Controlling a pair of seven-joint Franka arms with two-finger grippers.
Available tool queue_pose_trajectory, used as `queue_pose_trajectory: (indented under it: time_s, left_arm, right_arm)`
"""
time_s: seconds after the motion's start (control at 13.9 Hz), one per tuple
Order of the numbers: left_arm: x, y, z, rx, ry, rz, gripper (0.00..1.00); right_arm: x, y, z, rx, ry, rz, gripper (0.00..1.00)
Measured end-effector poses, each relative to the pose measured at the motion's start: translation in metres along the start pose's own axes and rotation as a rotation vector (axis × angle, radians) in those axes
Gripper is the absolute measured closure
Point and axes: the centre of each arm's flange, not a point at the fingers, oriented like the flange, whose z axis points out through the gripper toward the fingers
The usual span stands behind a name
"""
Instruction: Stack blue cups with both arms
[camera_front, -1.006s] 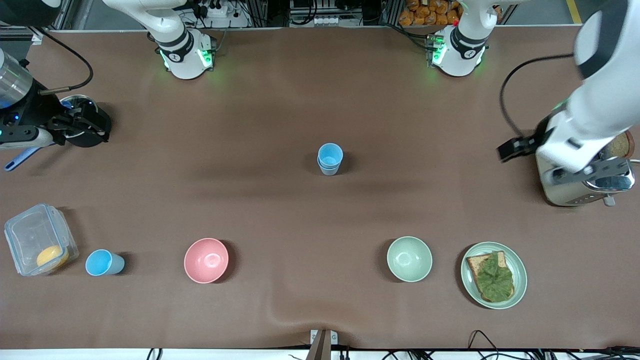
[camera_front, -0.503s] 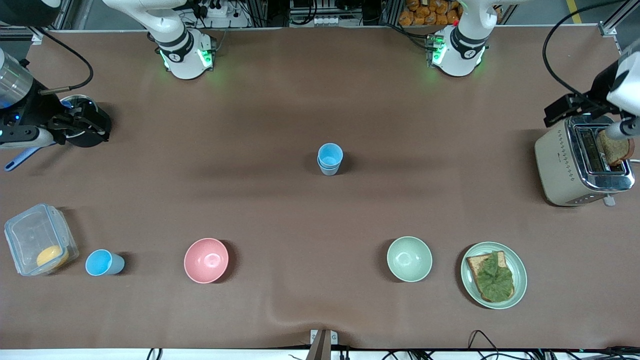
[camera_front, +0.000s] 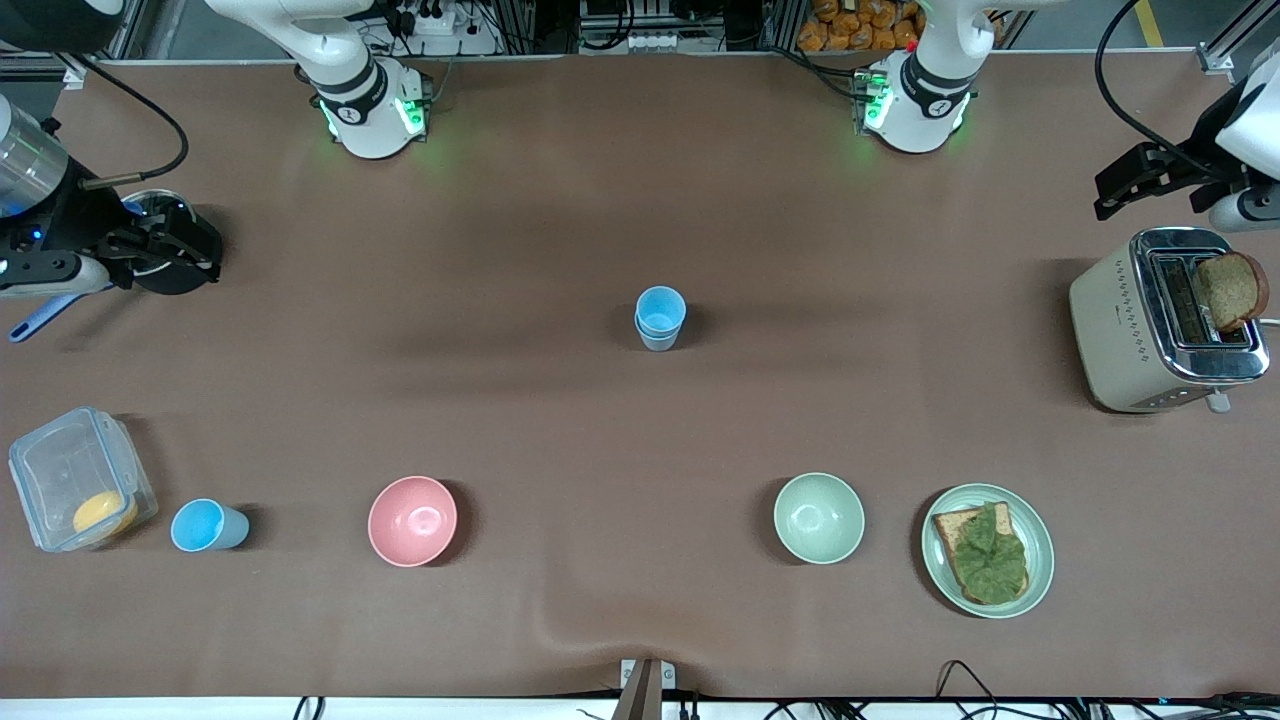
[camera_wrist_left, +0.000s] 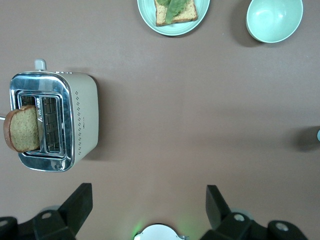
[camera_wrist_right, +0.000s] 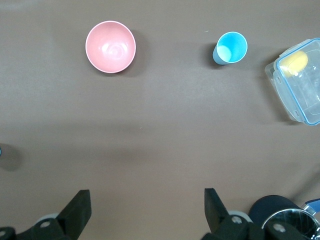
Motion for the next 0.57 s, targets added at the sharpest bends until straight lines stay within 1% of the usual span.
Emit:
queue_pose_trajectory:
  time_s: [0.29,0.57]
  left_arm:
    - [0.003,0.004,0.005,-0.02,-0.011,0.01,0.0]
    - [0.007,0.02,0.011,-0.017,-0.021,0.041,0.0]
  right_arm:
    - [0.0,0.0,0.0,0.0,-0.001,0.0,0.0]
    - [0.0,0.0,0.0,0.0,-0.001,0.0,0.0]
